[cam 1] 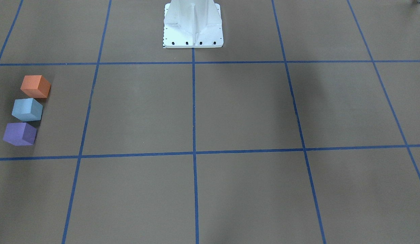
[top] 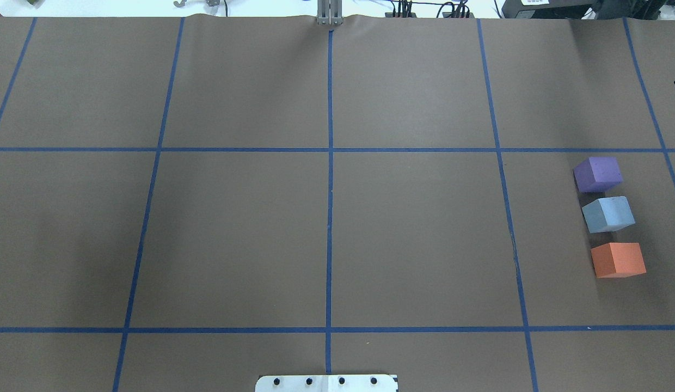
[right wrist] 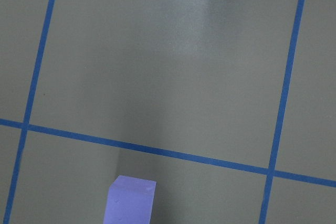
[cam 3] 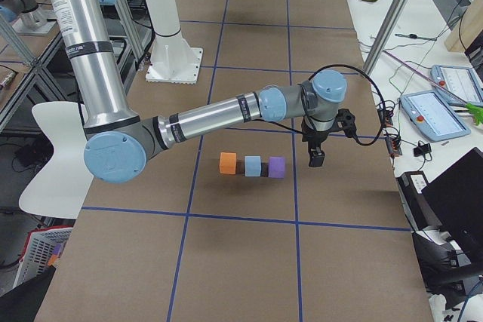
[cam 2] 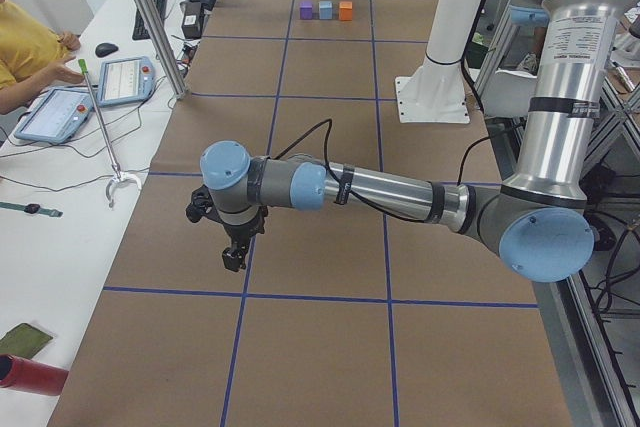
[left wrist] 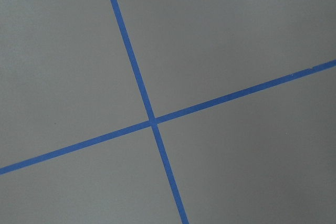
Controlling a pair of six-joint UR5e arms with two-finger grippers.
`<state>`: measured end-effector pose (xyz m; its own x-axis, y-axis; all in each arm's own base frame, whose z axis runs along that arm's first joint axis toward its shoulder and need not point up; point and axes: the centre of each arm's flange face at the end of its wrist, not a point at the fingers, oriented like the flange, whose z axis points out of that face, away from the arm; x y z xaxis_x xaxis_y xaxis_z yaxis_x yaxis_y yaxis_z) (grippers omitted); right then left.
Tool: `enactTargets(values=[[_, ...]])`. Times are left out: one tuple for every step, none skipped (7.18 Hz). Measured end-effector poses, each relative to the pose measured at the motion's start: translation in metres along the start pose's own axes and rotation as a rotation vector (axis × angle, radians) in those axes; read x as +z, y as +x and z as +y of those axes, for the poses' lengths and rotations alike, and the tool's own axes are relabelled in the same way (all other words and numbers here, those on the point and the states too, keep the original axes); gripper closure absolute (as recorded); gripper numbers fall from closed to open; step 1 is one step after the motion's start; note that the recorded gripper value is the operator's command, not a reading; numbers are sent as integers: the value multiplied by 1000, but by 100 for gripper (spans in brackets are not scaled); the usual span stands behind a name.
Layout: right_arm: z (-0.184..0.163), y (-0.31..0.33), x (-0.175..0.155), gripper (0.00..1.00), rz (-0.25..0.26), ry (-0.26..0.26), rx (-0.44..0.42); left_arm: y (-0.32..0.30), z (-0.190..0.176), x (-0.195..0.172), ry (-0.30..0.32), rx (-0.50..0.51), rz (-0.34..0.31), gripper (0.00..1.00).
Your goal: Place blue block between orange and purple blocks
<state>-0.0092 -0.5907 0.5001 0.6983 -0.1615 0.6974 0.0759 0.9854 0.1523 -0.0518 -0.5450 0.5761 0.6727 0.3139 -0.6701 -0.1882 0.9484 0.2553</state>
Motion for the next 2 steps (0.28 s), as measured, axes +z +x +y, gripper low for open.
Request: enactTargets(values=[[1, 1, -1, 0, 0, 1, 2, 0, 0, 0, 0, 1, -1, 0], [1, 2, -2, 0, 1, 4, 2, 0, 0, 0, 0, 2, -2, 0]])
